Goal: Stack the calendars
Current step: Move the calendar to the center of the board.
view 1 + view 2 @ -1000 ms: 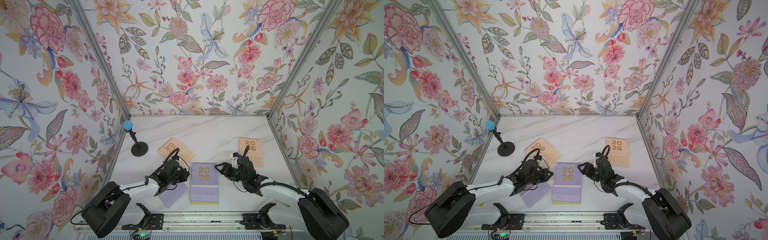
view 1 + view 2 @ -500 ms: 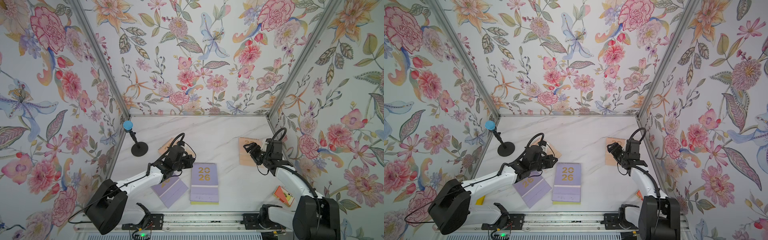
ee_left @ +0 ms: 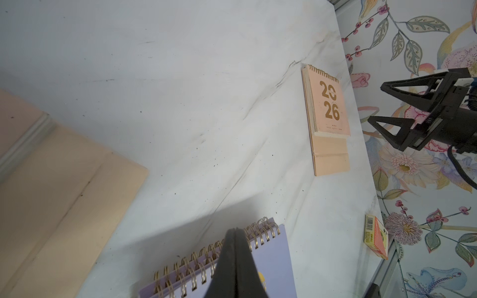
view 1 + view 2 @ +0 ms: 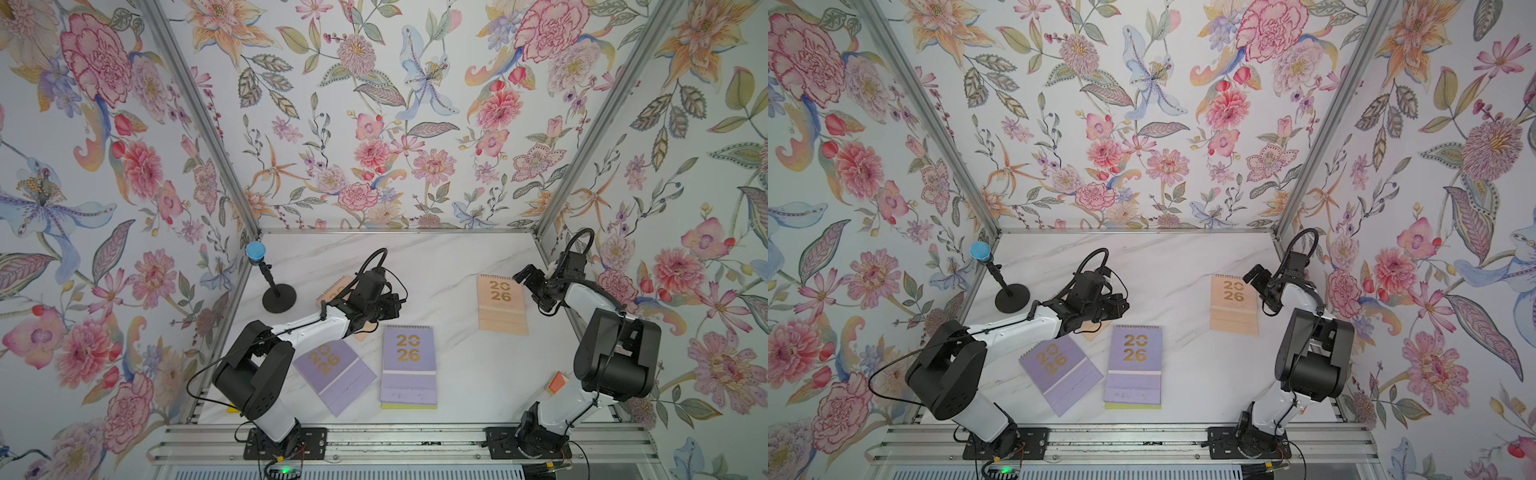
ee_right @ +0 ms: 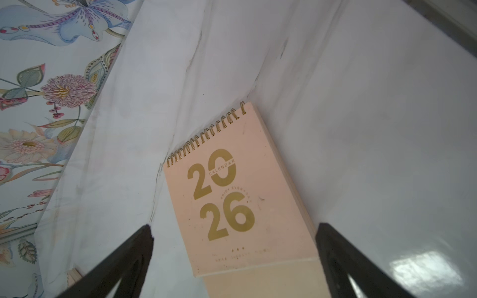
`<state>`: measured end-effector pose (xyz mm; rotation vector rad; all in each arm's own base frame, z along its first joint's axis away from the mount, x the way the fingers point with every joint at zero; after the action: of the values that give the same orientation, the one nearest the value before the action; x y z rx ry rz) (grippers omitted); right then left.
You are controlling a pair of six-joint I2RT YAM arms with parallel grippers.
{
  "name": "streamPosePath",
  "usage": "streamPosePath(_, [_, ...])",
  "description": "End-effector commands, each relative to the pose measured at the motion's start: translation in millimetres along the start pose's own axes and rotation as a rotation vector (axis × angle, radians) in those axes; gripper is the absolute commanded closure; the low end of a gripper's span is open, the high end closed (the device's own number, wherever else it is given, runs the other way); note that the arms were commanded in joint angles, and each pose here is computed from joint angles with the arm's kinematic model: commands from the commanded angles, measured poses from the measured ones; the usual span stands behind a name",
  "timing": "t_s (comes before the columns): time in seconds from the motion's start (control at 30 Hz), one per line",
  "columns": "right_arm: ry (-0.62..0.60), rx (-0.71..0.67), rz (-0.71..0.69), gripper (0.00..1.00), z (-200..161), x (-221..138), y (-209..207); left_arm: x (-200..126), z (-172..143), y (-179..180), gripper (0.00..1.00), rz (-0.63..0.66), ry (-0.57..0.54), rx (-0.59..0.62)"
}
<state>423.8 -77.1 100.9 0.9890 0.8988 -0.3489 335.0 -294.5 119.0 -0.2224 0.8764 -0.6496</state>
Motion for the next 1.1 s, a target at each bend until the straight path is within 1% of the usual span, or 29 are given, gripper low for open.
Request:
streamPosePath(0.0, [0.042, -0.067, -0.07, 0.01, 1.3, 11.1, -8.9, 6.3, 8.3, -0.1, 1.0, -0.014, 0.015, 0.021])
streamPosePath(0.3, [0.129, -0.112, -0.09, 0.01, -2.8, 39.2, -6.7, 22.2, 20.9, -0.2, 1.0, -0.026, 0.03, 0.036])
streamPosePath(0.43, [0.173, -0.134, -0.075, 0.01, -12.9, 47.1, -0.1, 26.5, 30.4, -3.1, 1.0, -0.03, 0.03, 0.049])
streamPosePath(0.63, [0.264, -0.175, -0.04, 0.01, -41.7, 58.1, 11.0, 36.8, 37.4, -5.4, 1.0, -0.041, 0.039, 0.055])
streamPosePath(0.77, [0.313, -0.234, -0.02, 0.01, -65.7, 61.7, 22.1, 42.6, 44.7, -7.2, 1.0, -0.047, 0.037, 0.056])
streamPosePath(0.93, [0.373, -0.284, -0.003, 0.01, -98.1, 65.6, 34.3, 61.6, 55.8, -9.5, 1.0, -0.057, 0.048, 0.056])
streamPosePath(1.0, [0.376, -0.284, -0.018, 0.01, -102.7, 66.9, 32.6, 70.9, 63.0, -11.1, 1.0, -0.064, 0.048, 0.055])
streamPosePath(1.07, [0.367, -0.257, -0.036, 0.01, -99.9, 67.8, 27.3, 81.5, 69.3, -11.9, 1.0, -0.069, 0.049, 0.053])
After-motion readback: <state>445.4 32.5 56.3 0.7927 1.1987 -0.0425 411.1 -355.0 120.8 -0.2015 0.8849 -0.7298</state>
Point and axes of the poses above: each gripper's point midway between its finger pads, its own x axis out along the fingers, its own y axis along the line the jaws close on, z = x × y, the point moved 1 cm from there along -x, back along the fingers, and after that the axes turned 15 degrees about x, right-handed, at the moved point
